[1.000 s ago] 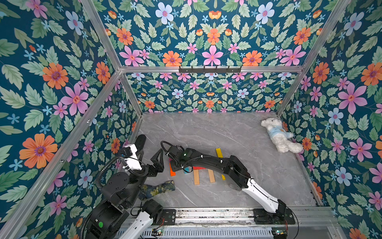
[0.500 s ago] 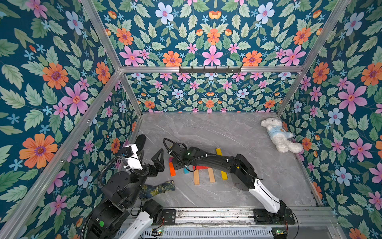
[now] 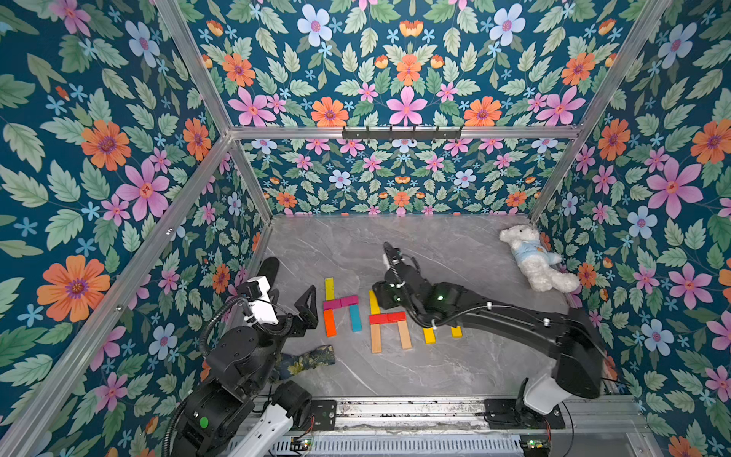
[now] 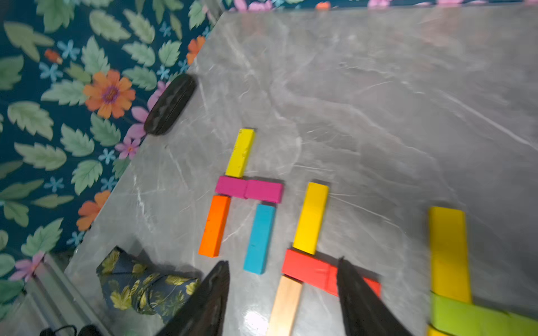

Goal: Assemble the letter h with building blocks
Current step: Reset both arms

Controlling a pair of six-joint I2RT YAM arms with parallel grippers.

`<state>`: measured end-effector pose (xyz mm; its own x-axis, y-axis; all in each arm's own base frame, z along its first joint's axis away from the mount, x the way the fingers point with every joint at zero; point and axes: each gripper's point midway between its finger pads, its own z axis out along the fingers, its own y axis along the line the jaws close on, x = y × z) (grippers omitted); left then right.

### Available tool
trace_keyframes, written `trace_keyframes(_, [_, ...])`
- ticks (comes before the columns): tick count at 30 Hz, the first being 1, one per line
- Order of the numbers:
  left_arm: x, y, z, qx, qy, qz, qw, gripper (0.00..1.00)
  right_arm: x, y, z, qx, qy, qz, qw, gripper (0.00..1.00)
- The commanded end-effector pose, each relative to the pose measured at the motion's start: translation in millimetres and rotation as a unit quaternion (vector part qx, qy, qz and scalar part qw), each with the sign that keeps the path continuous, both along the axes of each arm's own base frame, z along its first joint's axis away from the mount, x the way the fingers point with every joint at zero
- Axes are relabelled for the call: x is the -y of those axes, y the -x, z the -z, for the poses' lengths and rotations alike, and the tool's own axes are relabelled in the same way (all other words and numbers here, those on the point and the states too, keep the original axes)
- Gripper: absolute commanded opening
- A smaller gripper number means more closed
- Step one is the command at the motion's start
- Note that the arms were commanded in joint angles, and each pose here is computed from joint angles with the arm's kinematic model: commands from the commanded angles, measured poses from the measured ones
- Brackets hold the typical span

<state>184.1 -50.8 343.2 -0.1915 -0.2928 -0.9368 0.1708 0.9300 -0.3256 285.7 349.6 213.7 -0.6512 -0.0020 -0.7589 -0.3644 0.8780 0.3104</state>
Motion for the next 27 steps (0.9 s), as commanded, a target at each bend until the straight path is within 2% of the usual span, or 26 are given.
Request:
trace_keyframes(1, [-3, -7, 4, 0.015, -0.003, -0.020, 1.000, 0.99, 37, -1, -16, 0.036, -0.031, 0.055, 0.997, 0.82])
trace_keyframes(3, [-1, -13, 15, 0.013, -0.010, -0.025, 1.000, 0.99, 70, 3, -14, 0.043, -0.015, 0.092, 0.995, 0.93])
trace_keyframes(6, [3, -22, 30, 0.006, -0.028, -0.030, 0.999, 0.99, 116, 11, -7, 0.058, 0.010, 0.138, 0.989, 0.99])
trace_keyframes(9, [5, -35, 44, -0.012, -0.041, -0.048, 0.998, 0.99, 158, 19, 4, 0.061, -0.007, 0.181, 0.982, 0.99])
trace_keyframes(11, [-3, -43, 44, -0.026, -0.028, -0.089, 0.995, 0.99, 181, 22, 15, 0.029, -0.040, 0.209, 0.977, 0.99])
trace_keyframes(15, [-5, -57, 36, 0.000, 0.003, -0.124, 0.992, 0.99, 202, 25, 16, 0.028, -0.068, 0.214, 0.974, 0.99])
trace_keyframes(18, [-25, -67, 48, 0.036, 0.009, -0.205, 0.978, 0.99, 215, 27, 13, 0.045, -0.060, 0.230, 0.970, 0.99])
trace_keyframes(21, [-35, -73, 67, 0.064, -0.008, -0.253, 0.965, 0.99, 221, 30, 9, 0.063, -0.058, 0.230, 0.970, 0.99])
trace_keyframes(23, [-50, -73, 74, 0.085, -0.013, -0.311, 0.947, 0.99, 222, 32, 7, 0.071, -0.056, 0.222, 0.971, 0.99])
trace_keyframes(27, [-76, -77, 83, 0.115, -0.066, -0.382, 0.915, 0.99, 229, 37, 5, 0.086, -0.050, 0.217, 0.971, 0.99])
